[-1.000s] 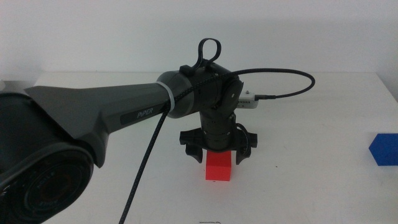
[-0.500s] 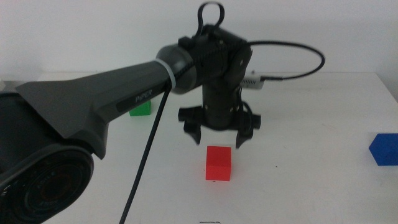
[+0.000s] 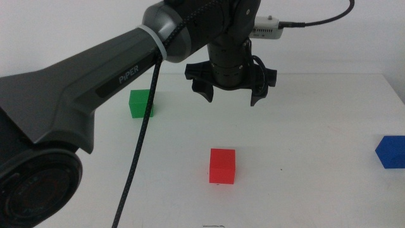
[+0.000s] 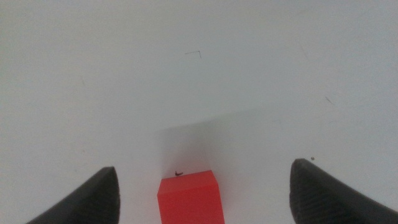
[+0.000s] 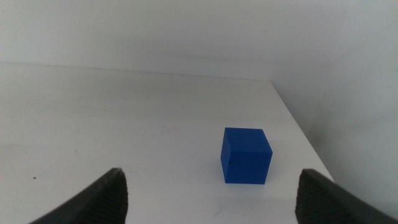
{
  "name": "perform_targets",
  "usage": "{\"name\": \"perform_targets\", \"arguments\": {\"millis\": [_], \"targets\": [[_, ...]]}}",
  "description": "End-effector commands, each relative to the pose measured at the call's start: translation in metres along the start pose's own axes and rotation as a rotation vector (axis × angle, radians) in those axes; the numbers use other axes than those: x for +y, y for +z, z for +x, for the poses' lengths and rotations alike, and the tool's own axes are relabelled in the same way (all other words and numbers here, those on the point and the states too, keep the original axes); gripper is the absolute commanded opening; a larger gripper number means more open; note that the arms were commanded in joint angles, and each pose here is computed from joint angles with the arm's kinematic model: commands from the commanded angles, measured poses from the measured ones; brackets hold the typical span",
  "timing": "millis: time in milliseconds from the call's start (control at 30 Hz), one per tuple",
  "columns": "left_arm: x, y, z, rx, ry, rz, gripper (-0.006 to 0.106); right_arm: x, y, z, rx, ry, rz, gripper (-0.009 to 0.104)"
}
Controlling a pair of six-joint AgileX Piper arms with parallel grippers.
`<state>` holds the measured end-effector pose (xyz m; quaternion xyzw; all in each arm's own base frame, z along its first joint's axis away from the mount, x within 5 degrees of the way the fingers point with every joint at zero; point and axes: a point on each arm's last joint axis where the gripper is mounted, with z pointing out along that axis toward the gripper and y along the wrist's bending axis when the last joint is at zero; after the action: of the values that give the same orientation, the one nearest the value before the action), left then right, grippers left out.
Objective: Stack red cubes first, then green, then blue cubes in a specific spot.
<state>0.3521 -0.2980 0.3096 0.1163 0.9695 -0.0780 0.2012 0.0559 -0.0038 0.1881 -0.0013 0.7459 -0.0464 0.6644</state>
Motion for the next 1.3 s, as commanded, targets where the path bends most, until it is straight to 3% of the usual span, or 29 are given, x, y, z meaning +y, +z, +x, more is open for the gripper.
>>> {"name": "perform_targets", "arguments": {"millis": [0,267,667,867,1267], "targets": [[0.004,-0.044,0.001,-0.033,-0.006,0.007,0.094,-0.001,-0.002,-0.011,-0.098,-0.016,0.016,0.092],[0.011,-0.065,-0.001,-0.095,0.06,-0.026,0.094,-0.001,-0.002,-0.011,-0.098,-0.016,0.016,0.092],[0.058,-0.102,-0.015,-0.182,0.017,-0.069,0.093,-0.001,-0.002,-0.011,-0.098,-0.016,0.016,0.092],[0.098,-0.107,-0.025,-0.181,-0.038,-0.067,0.093,-0.001,-0.002,-0.011,-0.098,-0.016,0.016,0.092],[0.171,-0.095,-0.039,-0.162,-0.174,-0.16,0.093,-0.001,-0.002,-0.011,-0.098,-0.016,0.016,0.092]]}}
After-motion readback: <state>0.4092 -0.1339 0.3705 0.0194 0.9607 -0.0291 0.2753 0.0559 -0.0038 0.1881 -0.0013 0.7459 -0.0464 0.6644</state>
